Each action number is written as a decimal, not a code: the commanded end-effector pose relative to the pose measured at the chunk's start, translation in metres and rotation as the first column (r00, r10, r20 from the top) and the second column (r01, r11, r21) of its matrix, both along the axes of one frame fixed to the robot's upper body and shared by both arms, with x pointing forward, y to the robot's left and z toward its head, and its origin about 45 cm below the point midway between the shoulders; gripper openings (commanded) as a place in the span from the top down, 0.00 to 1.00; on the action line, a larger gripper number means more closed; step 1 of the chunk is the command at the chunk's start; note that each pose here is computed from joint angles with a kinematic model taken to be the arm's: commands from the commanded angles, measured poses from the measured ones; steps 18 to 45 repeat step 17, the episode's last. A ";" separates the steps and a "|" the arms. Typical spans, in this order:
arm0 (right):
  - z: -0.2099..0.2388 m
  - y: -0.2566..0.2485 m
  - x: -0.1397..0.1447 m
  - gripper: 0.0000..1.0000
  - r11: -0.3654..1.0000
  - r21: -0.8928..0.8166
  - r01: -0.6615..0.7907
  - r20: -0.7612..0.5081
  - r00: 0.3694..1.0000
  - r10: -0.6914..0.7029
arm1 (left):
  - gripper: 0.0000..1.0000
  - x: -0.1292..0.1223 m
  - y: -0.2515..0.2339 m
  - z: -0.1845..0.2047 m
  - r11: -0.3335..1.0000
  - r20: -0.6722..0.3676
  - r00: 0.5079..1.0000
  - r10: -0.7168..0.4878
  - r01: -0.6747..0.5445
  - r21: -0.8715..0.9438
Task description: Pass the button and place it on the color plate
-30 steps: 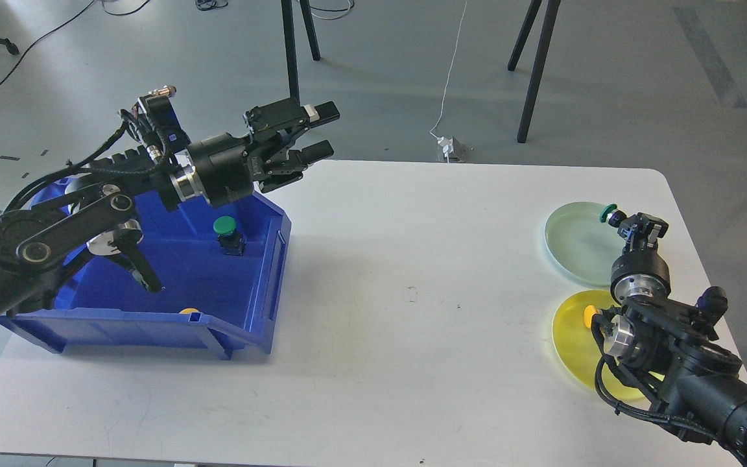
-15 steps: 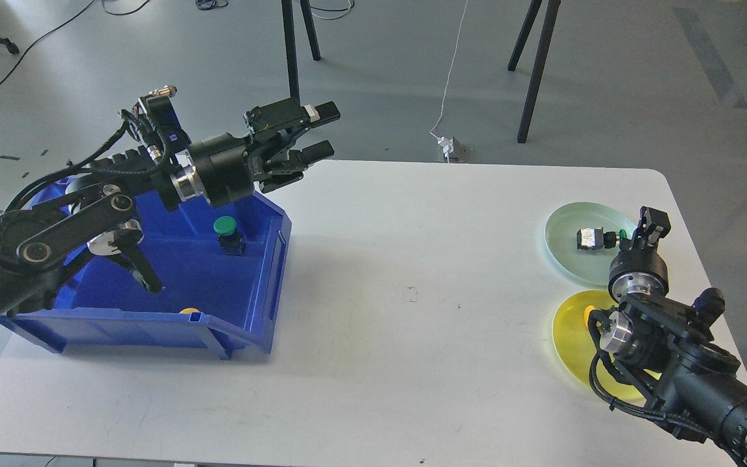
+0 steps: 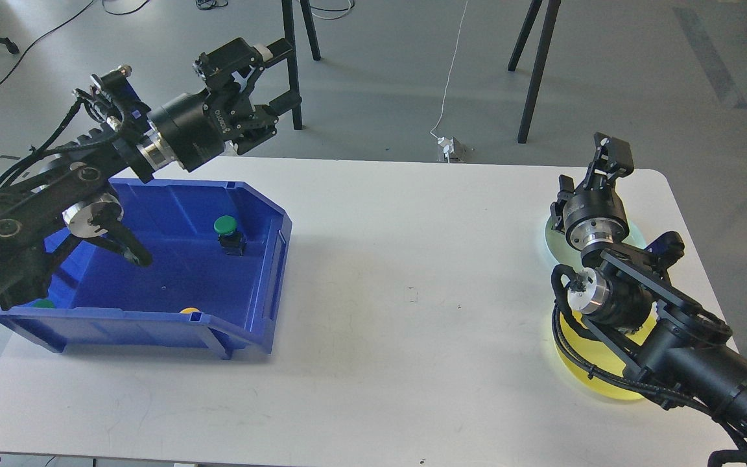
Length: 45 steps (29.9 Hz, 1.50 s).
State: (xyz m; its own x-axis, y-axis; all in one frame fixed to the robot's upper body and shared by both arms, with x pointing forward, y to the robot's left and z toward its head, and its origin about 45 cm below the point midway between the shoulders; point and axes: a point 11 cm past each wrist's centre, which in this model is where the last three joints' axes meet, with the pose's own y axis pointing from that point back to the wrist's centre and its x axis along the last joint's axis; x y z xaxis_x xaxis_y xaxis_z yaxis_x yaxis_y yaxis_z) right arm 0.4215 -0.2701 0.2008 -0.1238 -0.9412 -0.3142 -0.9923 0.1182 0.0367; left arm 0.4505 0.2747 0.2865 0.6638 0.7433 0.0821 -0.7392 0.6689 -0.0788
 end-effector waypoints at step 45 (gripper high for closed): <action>0.058 -0.003 -0.010 0.02 0.757 0.286 -0.587 0.399 0.792 0.462 | 0.01 0.006 0.082 -0.019 0.945 -0.098 0.957 0.272 -0.285 -0.160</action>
